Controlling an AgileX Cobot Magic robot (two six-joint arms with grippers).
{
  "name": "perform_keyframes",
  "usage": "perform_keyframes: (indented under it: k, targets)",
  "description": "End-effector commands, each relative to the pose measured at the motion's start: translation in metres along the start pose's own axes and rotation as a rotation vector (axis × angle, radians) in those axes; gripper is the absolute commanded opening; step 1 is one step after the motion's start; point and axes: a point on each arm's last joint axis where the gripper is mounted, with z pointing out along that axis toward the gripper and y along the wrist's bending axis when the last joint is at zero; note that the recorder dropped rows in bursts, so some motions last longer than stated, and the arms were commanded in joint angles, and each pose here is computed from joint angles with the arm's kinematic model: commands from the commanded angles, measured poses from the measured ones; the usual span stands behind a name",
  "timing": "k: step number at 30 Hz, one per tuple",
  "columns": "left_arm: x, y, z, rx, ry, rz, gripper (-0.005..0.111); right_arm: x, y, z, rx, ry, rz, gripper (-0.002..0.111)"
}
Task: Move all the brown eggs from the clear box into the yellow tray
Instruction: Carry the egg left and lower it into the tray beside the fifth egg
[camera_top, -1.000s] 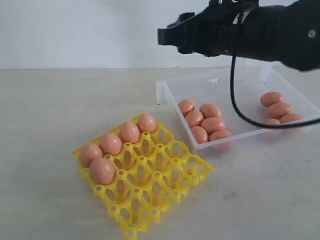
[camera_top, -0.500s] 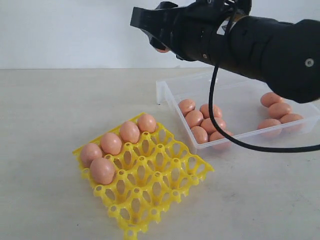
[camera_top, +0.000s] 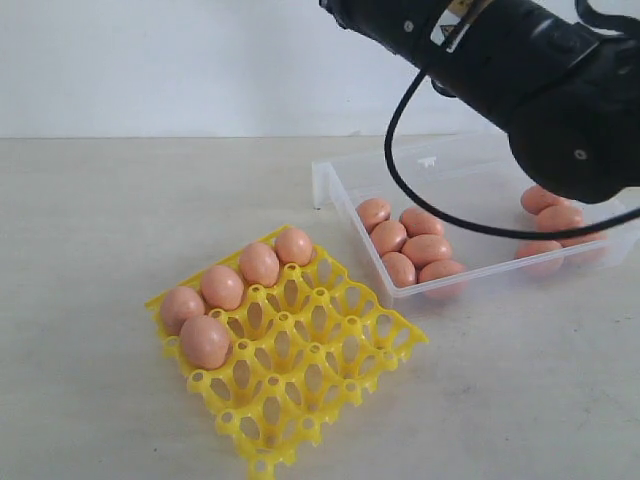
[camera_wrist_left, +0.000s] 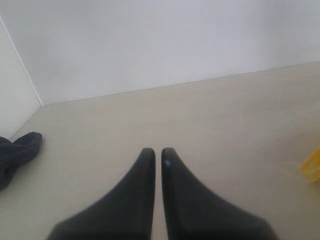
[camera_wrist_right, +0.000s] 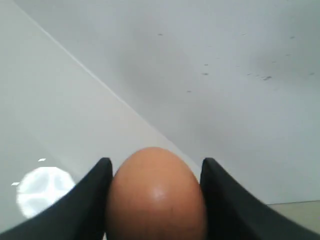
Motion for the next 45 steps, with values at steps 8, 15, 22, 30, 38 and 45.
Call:
perform_keyframes:
  k: [8,15,22,30,38,45]
  targets:
    - [0.001,0.000,0.000,0.005,-0.004,-0.004,0.004,0.058,-0.052,0.003,-0.250,0.571,0.182,0.000]
    - [0.001,0.000,0.000,0.005,-0.004,-0.004,0.004,0.103,-0.062,-0.007,-0.183,0.855,-0.056,0.000]
    - [0.001,0.000,0.000,0.005,-0.004,-0.004,0.004,0.125,-0.074,-0.005,0.028,0.917,-0.286,0.000]
    - [0.001,0.000,0.000,0.005,-0.004,-0.004,0.004,0.138,-0.097,-0.007,0.246,0.978,-0.682,0.000]
    - [0.001,0.000,0.000,0.005,-0.004,-0.004,0.004,0.157,-0.117,-0.011,0.281,0.991,-0.548,0.000]
    - [0.001,0.000,0.000,0.005,-0.004,-0.004,0.004,0.158,-0.116,-0.011,0.274,0.990,-0.544,0.000]
